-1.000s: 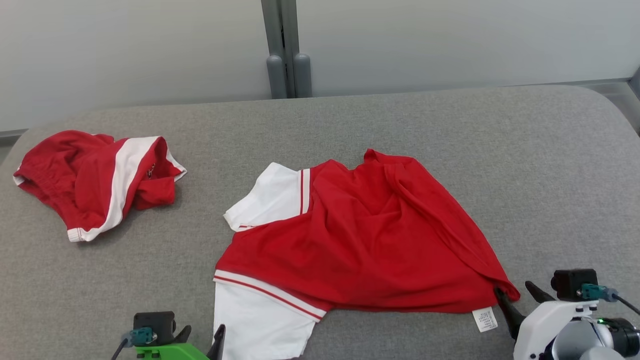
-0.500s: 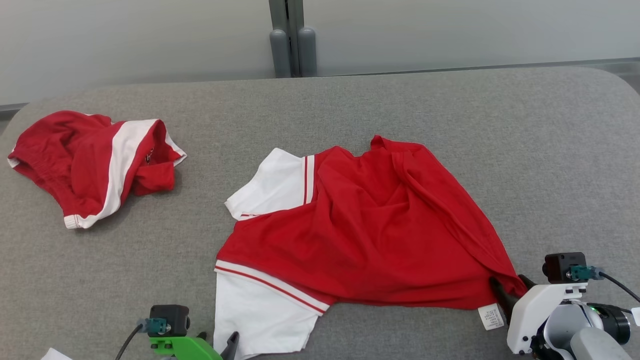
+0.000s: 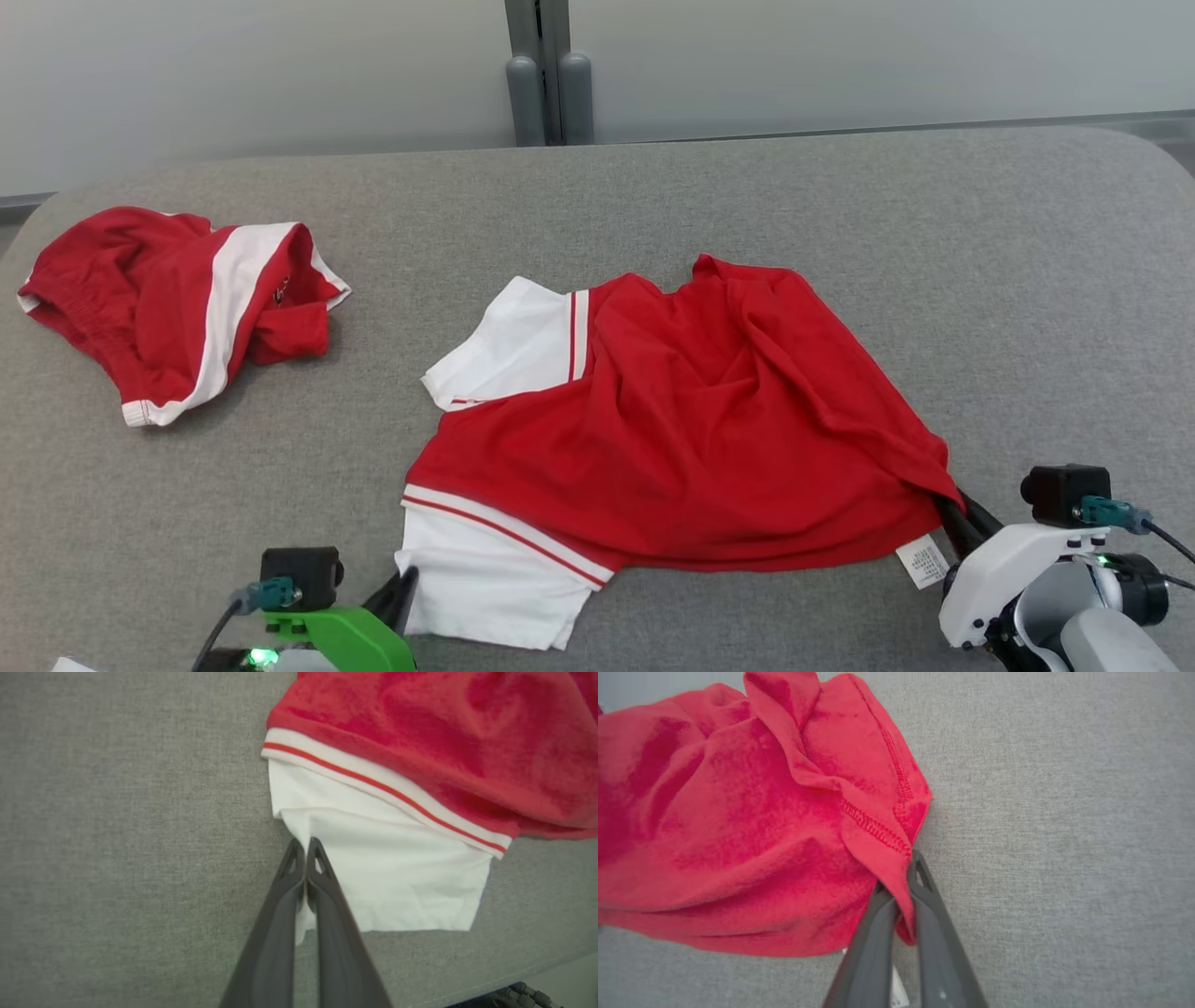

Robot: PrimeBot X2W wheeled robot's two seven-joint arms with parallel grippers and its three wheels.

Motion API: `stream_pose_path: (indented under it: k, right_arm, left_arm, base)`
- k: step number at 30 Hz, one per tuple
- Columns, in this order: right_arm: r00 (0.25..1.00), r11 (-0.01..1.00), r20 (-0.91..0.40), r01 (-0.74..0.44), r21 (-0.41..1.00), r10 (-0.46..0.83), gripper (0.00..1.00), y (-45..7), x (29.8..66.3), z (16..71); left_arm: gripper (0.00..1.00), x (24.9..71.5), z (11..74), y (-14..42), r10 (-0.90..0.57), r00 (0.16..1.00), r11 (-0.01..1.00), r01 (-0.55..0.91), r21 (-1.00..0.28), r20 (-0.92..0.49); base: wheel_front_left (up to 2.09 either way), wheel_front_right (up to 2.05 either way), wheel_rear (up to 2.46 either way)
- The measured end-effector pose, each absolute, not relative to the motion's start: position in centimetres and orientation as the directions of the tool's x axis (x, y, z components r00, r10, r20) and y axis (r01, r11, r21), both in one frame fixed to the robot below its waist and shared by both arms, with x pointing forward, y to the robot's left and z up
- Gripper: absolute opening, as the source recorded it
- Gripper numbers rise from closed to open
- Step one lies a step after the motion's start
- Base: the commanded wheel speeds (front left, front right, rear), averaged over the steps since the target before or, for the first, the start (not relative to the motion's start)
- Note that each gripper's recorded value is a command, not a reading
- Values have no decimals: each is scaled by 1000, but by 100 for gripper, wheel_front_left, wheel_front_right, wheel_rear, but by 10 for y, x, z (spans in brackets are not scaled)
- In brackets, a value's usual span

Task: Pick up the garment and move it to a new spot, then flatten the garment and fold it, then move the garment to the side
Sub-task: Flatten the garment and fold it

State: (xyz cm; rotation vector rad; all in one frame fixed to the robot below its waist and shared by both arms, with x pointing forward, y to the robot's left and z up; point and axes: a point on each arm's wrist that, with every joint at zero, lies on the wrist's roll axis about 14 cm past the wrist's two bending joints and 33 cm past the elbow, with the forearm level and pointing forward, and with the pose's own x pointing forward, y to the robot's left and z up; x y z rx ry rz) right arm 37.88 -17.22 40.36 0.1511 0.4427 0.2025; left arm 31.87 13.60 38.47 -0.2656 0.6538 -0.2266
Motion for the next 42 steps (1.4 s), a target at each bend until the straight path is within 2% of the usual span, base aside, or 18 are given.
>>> stream_pose_path:
  k: [8, 14, 20, 23, 25, 31, 37, 42]
  right_arm:
    - [902, 894, -258, -236, 381, 348, 0, -135, 403, 450]
    - [891, 843, -106, -372, 389, 442, 0, -117, 461, 515]
    - [871, 817, -11, -456, 354, 491, 0, -112, 530, 566]
    - [874, 827, 26, -468, 311, 485, 0, -115, 568, 586]
    - [878, 827, 47, -466, 315, 477, 0, -116, 590, 594]
    - [882, 829, 128, -470, 304, 453, 0, -118, 647, 627]
    - [884, 855, 249, -453, 253, 395, 0, -132, 685, 674]
    - [885, 883, 291, -427, 194, 364, 0, -142, 691, 699]
  left_arm:
    - [0, 380, 461, 145, -293, 901, 946, 224, -235, -319]
    - [0, 458, 528, 153, -307, 938, 949, 288, -131, -161]
    - [0, 541, 574, 152, -321, 944, 947, 318, -55, -70]
    - [0, 580, 593, 153, -321, 947, 947, 321, -4, -28]
    - [0, 603, 598, 155, -314, 949, 946, 315, 74, -24]
    - [0, 664, 639, 155, -305, 948, 946, 292, 139, 87]
    - [0, 703, 696, 151, -300, 927, 950, 269, 156, 224]
    - [0, 711, 713, 151, -290, 929, 952, 256, 166, 230]
  base:
    - [0, 0, 0]
    - [0, 0, 0]
    - [0, 0, 0]
    - [0, 0, 0]
    - [0, 0, 0]
    - [0, 0, 0]
    - [0, 0, 0]
    - [0, 0, 0]
